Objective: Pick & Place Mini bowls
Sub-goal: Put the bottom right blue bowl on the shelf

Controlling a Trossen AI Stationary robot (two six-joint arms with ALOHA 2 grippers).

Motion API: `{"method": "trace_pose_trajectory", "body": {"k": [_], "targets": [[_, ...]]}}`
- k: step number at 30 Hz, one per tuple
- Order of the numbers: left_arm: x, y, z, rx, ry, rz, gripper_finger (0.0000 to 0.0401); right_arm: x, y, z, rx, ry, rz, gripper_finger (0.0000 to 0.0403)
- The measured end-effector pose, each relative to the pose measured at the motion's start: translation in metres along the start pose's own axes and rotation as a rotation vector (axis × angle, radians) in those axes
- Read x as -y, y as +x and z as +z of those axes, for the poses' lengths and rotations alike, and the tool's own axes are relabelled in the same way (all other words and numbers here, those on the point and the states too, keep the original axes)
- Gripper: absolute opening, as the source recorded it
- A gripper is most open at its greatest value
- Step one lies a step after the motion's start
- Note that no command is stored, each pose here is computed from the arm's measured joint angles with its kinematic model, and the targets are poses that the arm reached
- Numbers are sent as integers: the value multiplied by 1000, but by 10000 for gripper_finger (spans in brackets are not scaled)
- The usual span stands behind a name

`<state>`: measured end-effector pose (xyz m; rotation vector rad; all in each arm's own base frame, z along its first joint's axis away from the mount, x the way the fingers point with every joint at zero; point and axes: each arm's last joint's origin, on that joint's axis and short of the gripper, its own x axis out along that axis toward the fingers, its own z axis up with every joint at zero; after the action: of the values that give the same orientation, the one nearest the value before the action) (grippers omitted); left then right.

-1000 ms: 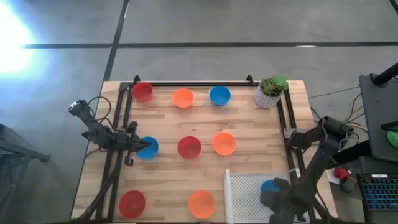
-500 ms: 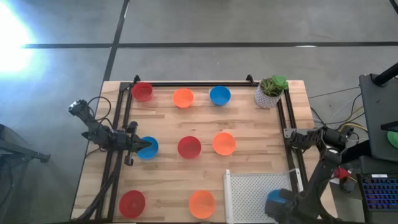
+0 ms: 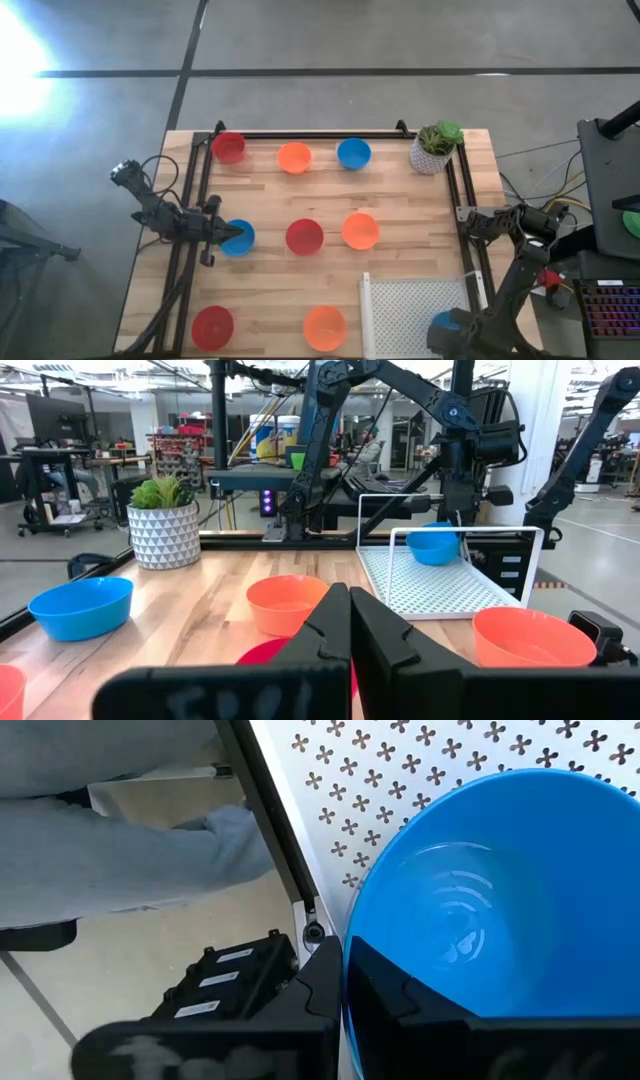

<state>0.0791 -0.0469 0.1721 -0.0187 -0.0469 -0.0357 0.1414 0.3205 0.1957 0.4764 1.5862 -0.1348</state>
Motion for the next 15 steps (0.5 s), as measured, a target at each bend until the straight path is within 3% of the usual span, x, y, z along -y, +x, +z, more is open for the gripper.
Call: {"method": "trace_pose_trajectory", "body": {"k": [15], "targets": [[0, 0, 0, 0, 0, 0, 0, 1, 1, 0, 0, -13, -4, 13]]}}
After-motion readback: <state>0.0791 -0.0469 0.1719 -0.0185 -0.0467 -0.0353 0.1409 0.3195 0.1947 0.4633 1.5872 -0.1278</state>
